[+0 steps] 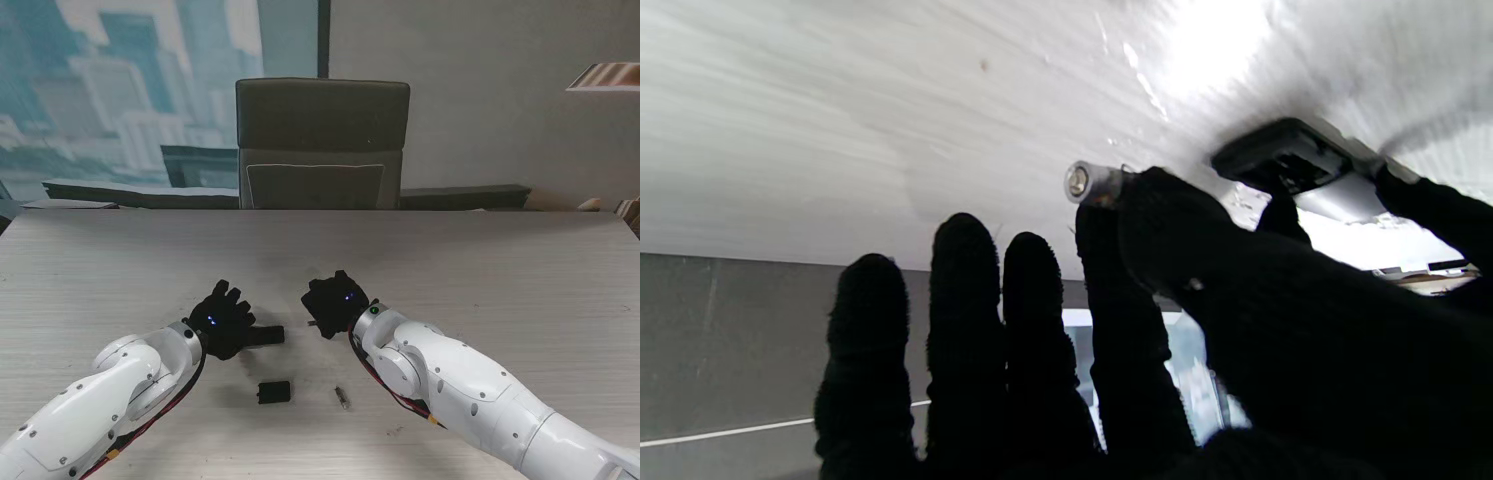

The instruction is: Install the batteries into the remote control and close the cover

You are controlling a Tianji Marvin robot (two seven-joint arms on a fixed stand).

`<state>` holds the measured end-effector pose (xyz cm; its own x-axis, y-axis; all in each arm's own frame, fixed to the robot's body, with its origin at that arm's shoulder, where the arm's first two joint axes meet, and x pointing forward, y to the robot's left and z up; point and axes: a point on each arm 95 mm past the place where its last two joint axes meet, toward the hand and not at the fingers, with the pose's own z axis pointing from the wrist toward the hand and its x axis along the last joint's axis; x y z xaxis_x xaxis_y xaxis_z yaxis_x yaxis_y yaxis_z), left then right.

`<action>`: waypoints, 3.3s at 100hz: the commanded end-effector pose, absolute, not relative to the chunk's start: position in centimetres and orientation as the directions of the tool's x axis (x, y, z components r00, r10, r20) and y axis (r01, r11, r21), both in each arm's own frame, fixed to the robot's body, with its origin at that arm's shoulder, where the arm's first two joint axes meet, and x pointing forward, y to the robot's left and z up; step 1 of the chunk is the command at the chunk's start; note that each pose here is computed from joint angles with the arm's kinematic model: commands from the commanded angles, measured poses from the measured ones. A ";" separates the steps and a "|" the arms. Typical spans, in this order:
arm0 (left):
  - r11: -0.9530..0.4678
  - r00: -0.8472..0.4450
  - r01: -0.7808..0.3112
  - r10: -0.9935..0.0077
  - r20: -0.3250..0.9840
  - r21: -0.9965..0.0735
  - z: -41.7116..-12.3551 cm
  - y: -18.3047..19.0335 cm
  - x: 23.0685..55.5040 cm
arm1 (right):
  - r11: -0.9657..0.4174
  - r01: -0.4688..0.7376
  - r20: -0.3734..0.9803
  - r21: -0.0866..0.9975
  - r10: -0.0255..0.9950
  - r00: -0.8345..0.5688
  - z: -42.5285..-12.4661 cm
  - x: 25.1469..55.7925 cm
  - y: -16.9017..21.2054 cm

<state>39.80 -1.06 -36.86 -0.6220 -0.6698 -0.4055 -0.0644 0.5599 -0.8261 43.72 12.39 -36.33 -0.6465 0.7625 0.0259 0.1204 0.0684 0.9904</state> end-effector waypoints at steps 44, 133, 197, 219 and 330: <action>0.561 -0.614 -0.063 -0.673 -0.411 -0.825 -37.0 -0.9 39.4 | 0.020 0.179 0.104 0.984 0.751 -0.652 -34.9 43.2 17.1; 0.522 -0.553 -0.079 -0.732 -0.398 -0.849 -38.2 2.0 38.0 | 0.024 0.217 0.123 0.976 0.760 -0.638 -34.9 42.6 19.5; 0.508 -0.573 -0.098 -0.732 -0.368 -0.856 -38.9 1.3 38.2 | 0.059 0.292 0.136 0.955 0.786 -0.604 -35.7 42.6 21.8; 0.513 -0.578 -0.096 -0.726 -0.372 -0.853 -38.8 1.1 38.2 | 0.074 0.293 0.116 0.953 0.806 -0.580 -36.3 42.8 21.9; 0.517 -0.614 -0.099 -0.704 -0.357 -0.850 -38.9 0.2 38.4 | 0.058 0.314 0.127 0.948 0.834 -0.537 -37.5 42.9 23.5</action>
<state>39.29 0.20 -37.18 -0.5916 -0.7121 -0.3781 -0.0496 0.5002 -0.8645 43.21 22.99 -37.37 -0.5323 0.8387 0.1151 0.2958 0.0569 0.9536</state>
